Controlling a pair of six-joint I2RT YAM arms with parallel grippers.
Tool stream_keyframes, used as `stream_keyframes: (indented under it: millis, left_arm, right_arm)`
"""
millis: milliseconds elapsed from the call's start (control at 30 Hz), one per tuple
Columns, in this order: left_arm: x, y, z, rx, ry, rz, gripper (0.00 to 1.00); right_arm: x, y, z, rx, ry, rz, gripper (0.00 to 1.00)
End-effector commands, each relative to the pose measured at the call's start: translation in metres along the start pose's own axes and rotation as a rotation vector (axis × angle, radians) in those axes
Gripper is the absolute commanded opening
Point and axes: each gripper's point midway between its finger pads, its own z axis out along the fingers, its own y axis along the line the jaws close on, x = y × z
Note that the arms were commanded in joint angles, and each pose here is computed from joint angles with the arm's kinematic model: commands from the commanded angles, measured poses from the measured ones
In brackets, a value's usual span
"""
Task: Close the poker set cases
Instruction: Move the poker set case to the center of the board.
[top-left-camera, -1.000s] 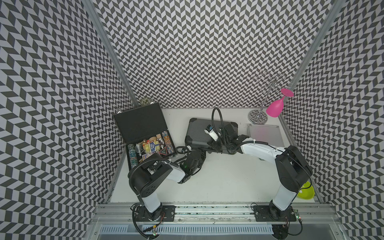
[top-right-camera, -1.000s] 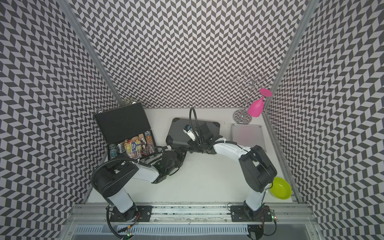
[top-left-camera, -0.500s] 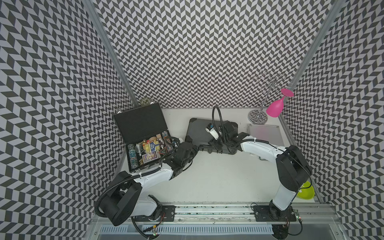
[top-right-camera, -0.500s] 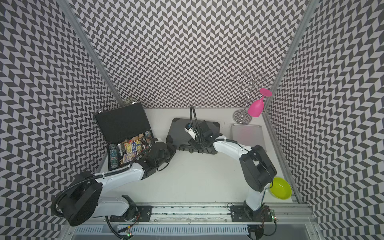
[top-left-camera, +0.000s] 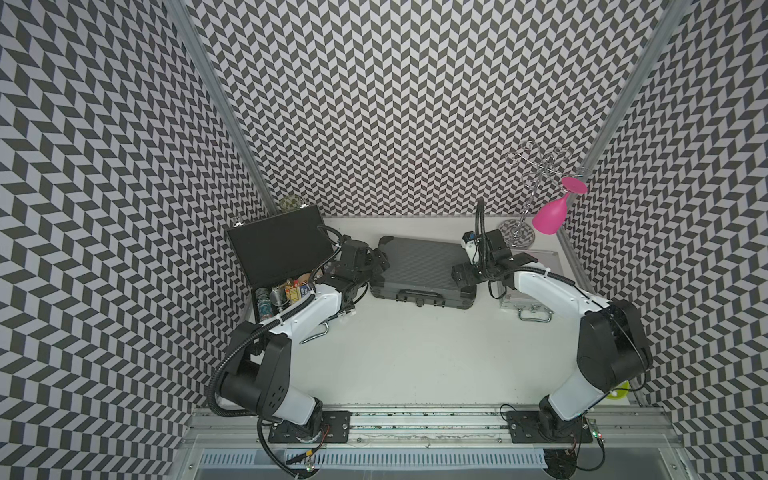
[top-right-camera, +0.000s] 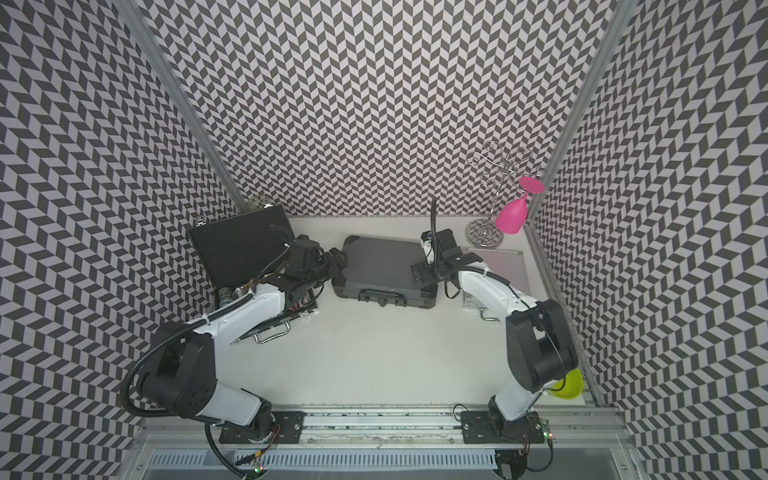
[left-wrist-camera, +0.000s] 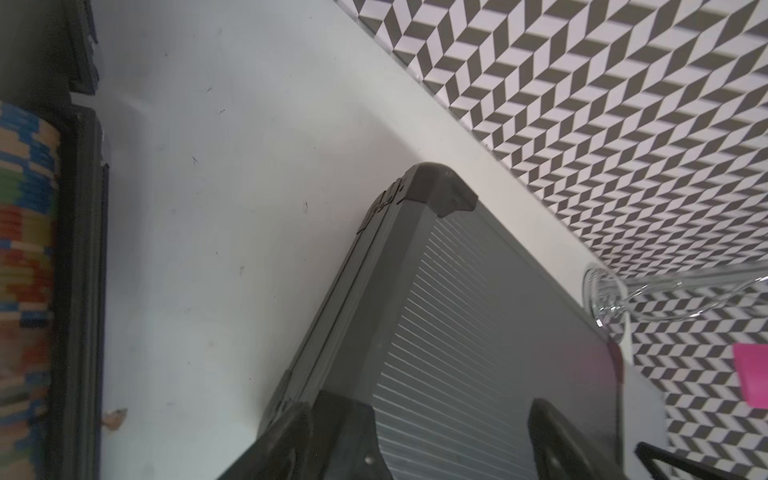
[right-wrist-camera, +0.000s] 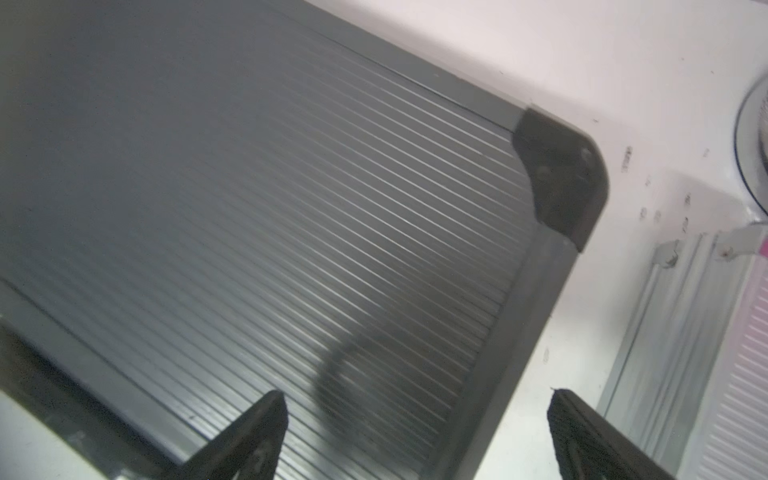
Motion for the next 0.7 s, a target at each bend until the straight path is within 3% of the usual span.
stream_keyframes:
  millis: [0,233,400,667]
  left_arm:
    - [0.006,0.015,0.012,-0.031,0.109,0.107,0.84]
    - [0.013,0.019,0.035,0.012,0.243,0.174,0.85]
    - [0.035,0.012,0.049,0.108,0.387,0.217,0.82]
    - [0.059,0.015,0.058,0.163,0.486,0.233,0.78]
  right_arm:
    - [0.013,-0.021,-0.004,0.059,0.016,0.115,0.99]
    - [0.023,-0.027,-0.003,0.004,0.011,0.231,1.00]
    - [0.038,-0.011,0.006,-0.097,0.033,0.322,0.90]
    - [0.045,0.007,0.015,-0.219,0.006,0.456,0.77]
